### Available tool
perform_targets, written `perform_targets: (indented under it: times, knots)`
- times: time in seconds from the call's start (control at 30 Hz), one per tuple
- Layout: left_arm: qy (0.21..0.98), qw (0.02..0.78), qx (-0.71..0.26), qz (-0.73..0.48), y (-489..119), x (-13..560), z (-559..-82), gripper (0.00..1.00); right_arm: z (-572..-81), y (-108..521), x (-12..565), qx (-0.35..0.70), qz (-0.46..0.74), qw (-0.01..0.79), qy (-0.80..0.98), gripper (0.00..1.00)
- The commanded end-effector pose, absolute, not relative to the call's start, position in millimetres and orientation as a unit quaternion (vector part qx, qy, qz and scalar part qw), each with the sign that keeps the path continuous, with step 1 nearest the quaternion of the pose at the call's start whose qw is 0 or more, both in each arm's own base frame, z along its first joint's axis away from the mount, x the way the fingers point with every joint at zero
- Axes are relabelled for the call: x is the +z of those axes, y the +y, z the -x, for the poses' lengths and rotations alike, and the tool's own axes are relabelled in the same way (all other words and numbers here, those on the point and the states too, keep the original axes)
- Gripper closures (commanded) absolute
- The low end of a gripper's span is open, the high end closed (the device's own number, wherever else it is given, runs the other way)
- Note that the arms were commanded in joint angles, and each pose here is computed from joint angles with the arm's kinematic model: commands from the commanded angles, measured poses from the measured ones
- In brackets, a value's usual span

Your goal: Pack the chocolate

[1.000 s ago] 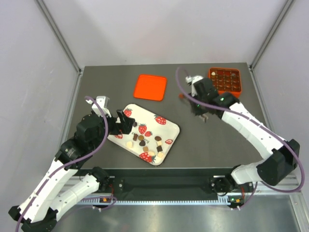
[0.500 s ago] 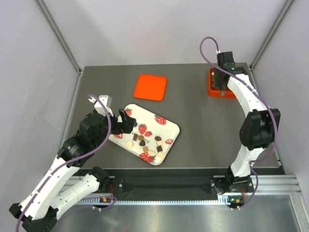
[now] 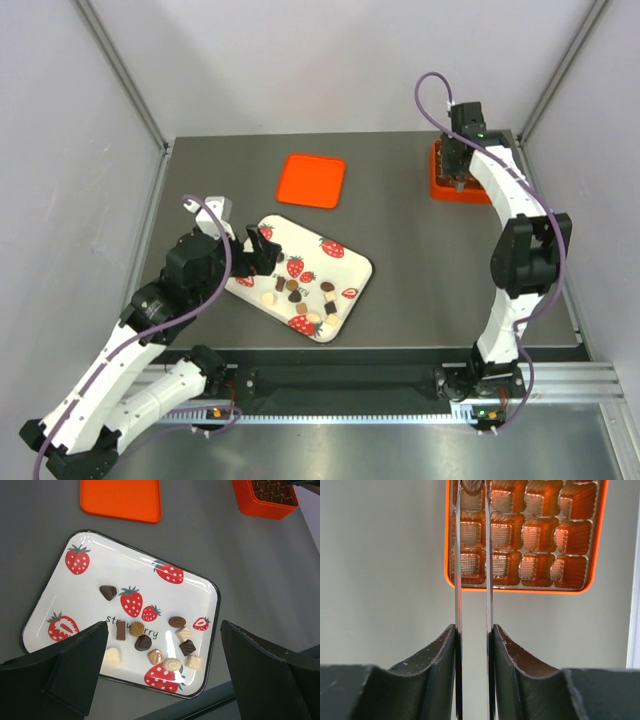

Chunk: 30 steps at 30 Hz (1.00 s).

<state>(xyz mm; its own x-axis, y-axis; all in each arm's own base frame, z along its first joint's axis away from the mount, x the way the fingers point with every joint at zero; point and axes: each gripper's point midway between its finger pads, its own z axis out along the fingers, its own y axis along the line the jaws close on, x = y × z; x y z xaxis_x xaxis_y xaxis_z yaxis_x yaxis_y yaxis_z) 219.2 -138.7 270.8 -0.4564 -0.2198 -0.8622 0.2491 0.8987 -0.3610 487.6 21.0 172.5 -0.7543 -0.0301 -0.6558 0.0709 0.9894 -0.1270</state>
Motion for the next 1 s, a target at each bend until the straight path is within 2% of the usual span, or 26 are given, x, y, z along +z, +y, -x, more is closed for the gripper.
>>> perform_targets:
  times: [0.0, 0.37, 0.53, 0.6, 0.8, 0.97]
  knots:
    - [0.818, 0.529, -0.225, -0.008, -140, 272, -225, 0.01, -506, 19, 190, -0.064, -0.017, 0.383, 0.921, 0.69]
    - [0.820, 0.528, -0.221, -0.005, -139, 269, -225, 0.01, -506, 14, 172, -0.081, -0.016, 0.367, 0.926, 0.66]
    - [0.820, 0.528, -0.220, -0.005, -138, 270, -224, 0.01, -506, 13, 177, -0.085, -0.016, 0.372, 0.924, 0.60]
    - [0.820, 0.528, -0.221, -0.005, -139, 270, -224, 0.01, -507, 13, 183, -0.084, -0.017, 0.377, 0.922, 0.57]
    - [0.816, 0.532, -0.227, -0.004, -138, 277, -221, 0.01, -502, 11, 211, -0.088, -0.021, 0.395, 0.914, 0.56]
    - [0.813, 0.539, -0.222, -0.001, -132, 282, -218, 0.01, -480, 46, 238, -0.061, 0.010, 0.418, 0.906, 0.57]
